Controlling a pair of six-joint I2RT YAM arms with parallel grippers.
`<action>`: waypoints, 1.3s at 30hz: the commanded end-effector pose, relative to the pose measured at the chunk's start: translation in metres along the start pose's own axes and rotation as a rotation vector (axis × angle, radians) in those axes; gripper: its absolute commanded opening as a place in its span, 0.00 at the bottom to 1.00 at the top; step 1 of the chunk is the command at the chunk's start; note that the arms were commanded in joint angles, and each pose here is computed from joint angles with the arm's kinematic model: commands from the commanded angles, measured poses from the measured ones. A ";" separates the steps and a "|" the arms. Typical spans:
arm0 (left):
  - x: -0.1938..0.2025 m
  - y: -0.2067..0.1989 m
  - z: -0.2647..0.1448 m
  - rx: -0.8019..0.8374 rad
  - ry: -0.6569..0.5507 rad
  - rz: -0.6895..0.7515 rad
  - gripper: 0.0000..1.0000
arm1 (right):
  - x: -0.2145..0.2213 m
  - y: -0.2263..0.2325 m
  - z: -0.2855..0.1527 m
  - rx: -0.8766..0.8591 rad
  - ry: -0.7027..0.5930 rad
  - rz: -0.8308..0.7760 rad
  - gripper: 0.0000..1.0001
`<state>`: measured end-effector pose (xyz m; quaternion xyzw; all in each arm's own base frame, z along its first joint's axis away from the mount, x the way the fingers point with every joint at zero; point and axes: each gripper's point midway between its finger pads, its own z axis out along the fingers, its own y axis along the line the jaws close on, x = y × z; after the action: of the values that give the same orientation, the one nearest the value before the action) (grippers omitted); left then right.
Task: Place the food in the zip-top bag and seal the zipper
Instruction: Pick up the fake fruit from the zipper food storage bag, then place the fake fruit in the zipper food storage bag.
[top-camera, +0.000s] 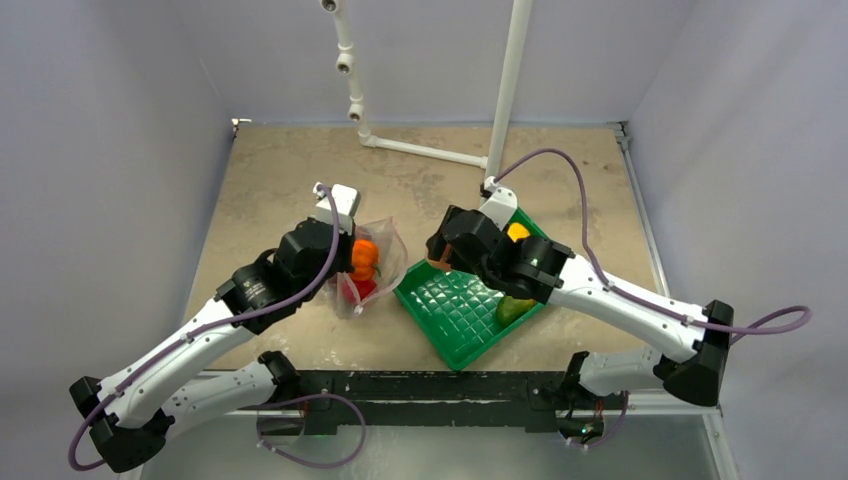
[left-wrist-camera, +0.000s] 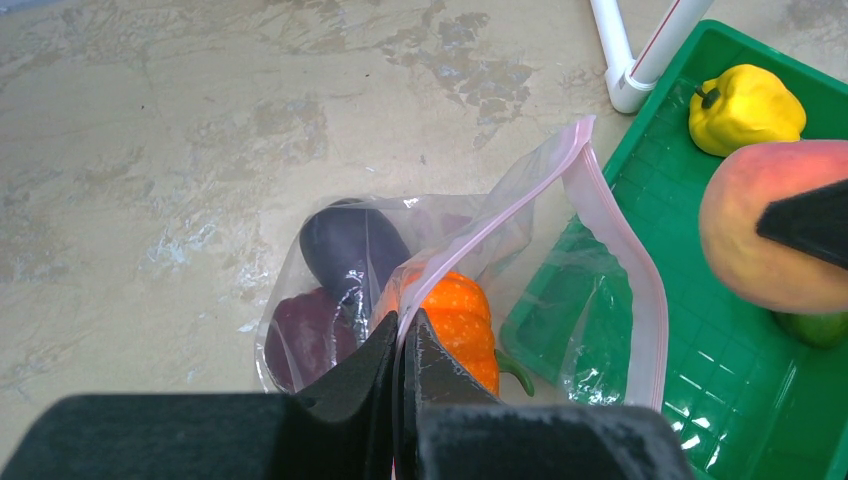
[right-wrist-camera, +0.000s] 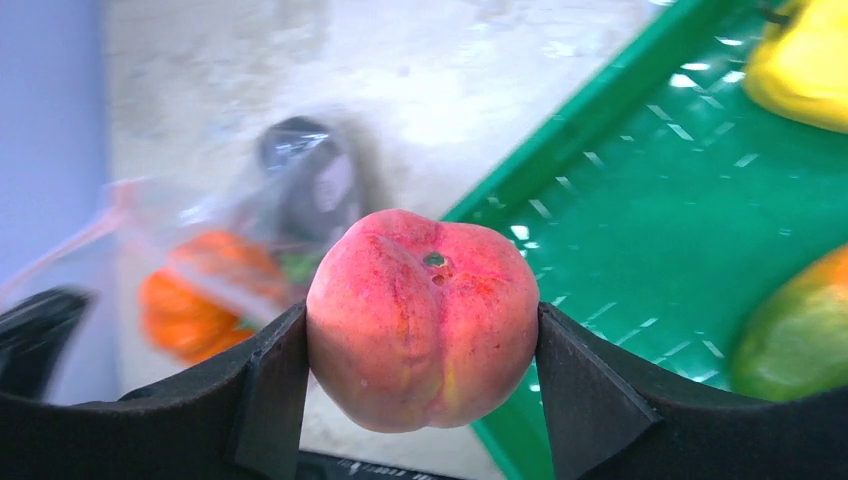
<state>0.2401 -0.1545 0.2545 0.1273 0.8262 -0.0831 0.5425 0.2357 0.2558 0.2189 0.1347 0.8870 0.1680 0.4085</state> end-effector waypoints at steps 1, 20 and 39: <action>-0.003 -0.002 0.001 0.004 -0.018 -0.009 0.00 | -0.031 0.058 -0.042 -0.206 -0.083 0.035 0.23; -0.004 -0.001 0.000 0.005 -0.023 -0.010 0.00 | -0.003 0.146 -0.042 -0.375 -0.078 -0.049 0.24; -0.005 -0.002 -0.002 0.011 -0.029 -0.013 0.00 | 0.044 0.153 0.000 -0.290 -0.002 -0.109 0.81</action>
<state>0.2401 -0.1545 0.2546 0.1272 0.8261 -0.0832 0.5426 0.2250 0.4059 0.2088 0.0097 0.8798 0.2287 0.4165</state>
